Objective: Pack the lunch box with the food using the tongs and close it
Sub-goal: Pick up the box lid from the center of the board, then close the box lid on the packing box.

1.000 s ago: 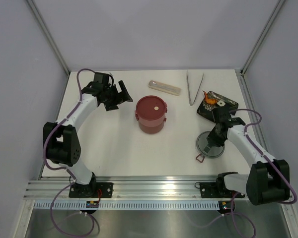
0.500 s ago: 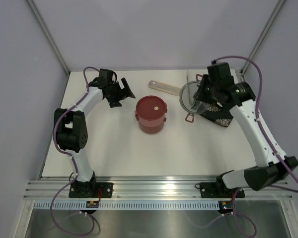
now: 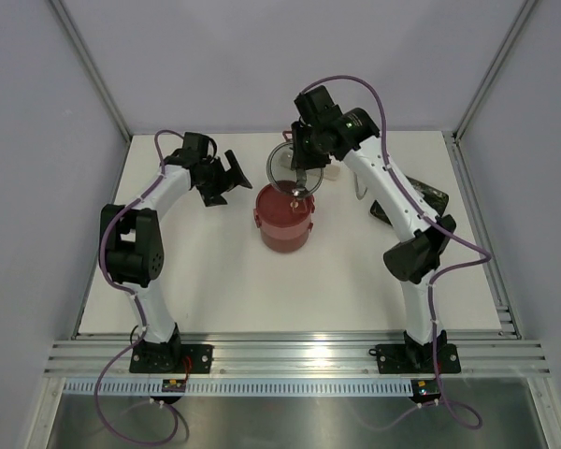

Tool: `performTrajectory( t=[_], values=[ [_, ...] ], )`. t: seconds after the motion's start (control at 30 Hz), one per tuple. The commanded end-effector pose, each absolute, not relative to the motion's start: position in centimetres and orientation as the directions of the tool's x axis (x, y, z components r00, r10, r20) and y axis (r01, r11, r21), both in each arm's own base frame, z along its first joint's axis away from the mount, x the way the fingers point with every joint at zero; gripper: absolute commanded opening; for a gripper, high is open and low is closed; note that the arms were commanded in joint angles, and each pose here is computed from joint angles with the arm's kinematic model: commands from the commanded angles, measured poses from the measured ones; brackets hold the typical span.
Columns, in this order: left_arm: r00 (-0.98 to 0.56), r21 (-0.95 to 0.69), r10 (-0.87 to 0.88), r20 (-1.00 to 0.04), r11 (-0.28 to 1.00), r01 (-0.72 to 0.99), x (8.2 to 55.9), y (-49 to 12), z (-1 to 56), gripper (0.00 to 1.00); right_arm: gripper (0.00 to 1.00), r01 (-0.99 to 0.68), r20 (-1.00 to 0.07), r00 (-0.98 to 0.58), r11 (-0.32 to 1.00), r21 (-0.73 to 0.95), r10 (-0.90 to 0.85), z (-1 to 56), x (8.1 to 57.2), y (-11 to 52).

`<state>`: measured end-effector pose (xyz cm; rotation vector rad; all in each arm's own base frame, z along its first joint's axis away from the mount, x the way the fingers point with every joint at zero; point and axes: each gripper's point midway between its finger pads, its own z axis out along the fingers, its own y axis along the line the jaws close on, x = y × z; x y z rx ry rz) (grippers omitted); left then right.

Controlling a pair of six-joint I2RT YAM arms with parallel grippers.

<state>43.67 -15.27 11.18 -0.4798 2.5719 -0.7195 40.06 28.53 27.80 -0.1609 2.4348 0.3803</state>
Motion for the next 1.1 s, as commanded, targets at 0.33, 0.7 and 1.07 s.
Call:
performTrajectory(
  t=[0.33,0.7,1.07],
  values=[
    [-0.866,-0.558,-0.402,-0.296,0.809,-0.185,42.5,-15.2,10.8,0.99,0.0,-0.324,-0.529,-0.831,0.924,0.205,-0.174,24.8,36.2,31.3],
    [-0.871,-0.549,-0.398,-0.287,0.813,-0.191,42.0,-15.0,10.3,0.99,0.0,-0.313,-0.469,-0.858,0.937,0.157,-0.208,21.1,37.0,32.6],
    [-0.874,-0.548,-0.4,-0.277,0.812,-0.198,42.0,-15.1,9.8,0.99,0.0,-0.31,-0.47,-0.855,0.943,0.123,-0.22,20.9,36.4,32.6]
  ],
)
